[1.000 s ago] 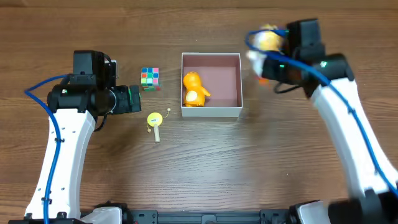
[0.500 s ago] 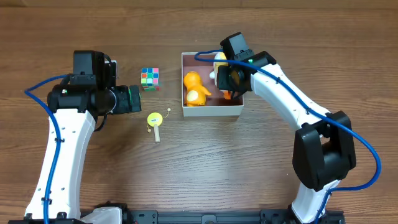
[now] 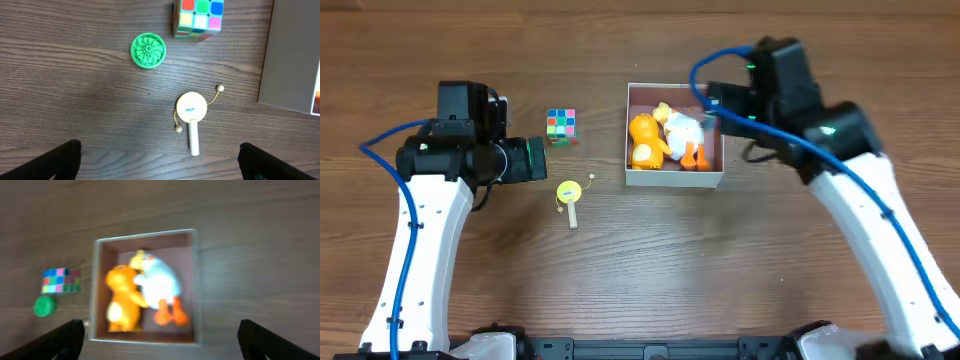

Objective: Pack container
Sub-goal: 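Carry the duck plush into the box and release it, then lower the left gripper onto the Rubik's cube and grasp it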

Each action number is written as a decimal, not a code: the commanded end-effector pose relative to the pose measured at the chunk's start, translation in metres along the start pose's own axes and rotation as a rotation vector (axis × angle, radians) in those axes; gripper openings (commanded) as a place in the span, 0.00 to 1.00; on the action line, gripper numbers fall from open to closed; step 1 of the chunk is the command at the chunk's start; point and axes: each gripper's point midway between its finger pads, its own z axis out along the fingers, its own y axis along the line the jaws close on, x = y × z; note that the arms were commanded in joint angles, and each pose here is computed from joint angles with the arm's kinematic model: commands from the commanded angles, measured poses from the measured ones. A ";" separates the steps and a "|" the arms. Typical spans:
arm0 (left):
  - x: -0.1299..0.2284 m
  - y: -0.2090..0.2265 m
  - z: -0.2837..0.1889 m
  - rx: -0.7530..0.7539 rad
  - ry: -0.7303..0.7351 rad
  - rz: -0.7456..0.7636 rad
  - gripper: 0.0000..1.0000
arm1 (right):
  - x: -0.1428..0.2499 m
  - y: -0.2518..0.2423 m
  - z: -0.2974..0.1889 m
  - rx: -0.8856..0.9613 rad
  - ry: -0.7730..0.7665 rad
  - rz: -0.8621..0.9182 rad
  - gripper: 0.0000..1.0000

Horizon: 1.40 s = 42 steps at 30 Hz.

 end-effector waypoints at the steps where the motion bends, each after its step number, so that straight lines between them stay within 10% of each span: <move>1: -0.008 0.000 -0.005 0.002 -0.024 -0.015 1.00 | -0.017 -0.071 -0.022 0.156 -0.044 0.136 1.00; 17: -0.086 -0.041 -0.023 0.128 -0.079 0.044 1.00 | 0.007 -0.164 0.005 0.117 0.196 0.497 1.00; 33: -0.078 -0.052 0.183 -0.084 0.300 0.155 0.93 | 0.007 -0.164 0.005 0.117 0.195 0.497 1.00; 42: -0.080 -0.054 0.192 -0.073 0.290 0.146 0.47 | 0.007 -0.164 0.005 0.117 0.195 0.497 1.00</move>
